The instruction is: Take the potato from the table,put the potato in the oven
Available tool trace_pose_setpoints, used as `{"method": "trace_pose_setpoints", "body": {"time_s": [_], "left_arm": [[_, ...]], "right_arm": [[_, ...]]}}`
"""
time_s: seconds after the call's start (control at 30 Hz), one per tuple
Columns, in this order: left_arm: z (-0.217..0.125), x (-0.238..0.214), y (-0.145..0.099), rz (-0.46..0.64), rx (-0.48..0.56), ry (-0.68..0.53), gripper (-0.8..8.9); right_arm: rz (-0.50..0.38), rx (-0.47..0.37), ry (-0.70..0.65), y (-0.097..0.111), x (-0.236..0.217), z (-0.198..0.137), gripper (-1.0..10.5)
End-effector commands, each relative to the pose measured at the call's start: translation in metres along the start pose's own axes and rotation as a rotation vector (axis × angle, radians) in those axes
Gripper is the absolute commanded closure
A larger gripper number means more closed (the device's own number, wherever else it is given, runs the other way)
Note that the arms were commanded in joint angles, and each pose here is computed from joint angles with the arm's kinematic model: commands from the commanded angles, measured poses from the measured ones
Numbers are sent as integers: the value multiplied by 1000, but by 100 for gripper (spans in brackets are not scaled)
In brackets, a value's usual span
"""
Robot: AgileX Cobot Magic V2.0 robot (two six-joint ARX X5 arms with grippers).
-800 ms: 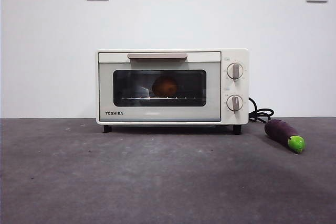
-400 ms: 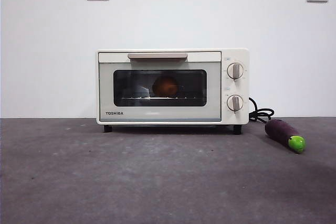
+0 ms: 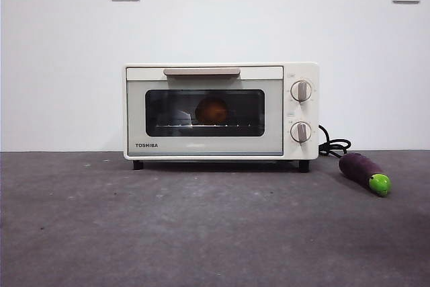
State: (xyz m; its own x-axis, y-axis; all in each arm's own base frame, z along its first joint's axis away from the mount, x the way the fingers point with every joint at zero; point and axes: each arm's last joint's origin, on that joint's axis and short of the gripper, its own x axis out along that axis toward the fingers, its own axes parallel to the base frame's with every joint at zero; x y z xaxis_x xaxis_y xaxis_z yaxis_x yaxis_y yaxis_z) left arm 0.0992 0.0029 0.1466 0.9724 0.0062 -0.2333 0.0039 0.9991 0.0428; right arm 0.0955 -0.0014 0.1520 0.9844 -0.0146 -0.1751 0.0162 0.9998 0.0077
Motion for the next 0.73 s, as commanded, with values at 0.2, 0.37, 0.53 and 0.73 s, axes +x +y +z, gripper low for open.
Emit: {"method": "trace_pose_setpoints", "body": {"time_s": [0.2,0.37,0.53,0.73], "left_arm": [[-3,1,0,-2,-8,7,817],[-3,1,0,-2,-8,7,817],[-3,1,0,-2,-8,7,817],[-3,1,0,-2,-8,7,817]], "right_arm": [[9,-13,6,1,1,-3,914],[-3,-13,6,1,1,-2,914],[-3,-13,6,1,1,-3,914],[-3,-13,6,1,1,-3,914]]}}
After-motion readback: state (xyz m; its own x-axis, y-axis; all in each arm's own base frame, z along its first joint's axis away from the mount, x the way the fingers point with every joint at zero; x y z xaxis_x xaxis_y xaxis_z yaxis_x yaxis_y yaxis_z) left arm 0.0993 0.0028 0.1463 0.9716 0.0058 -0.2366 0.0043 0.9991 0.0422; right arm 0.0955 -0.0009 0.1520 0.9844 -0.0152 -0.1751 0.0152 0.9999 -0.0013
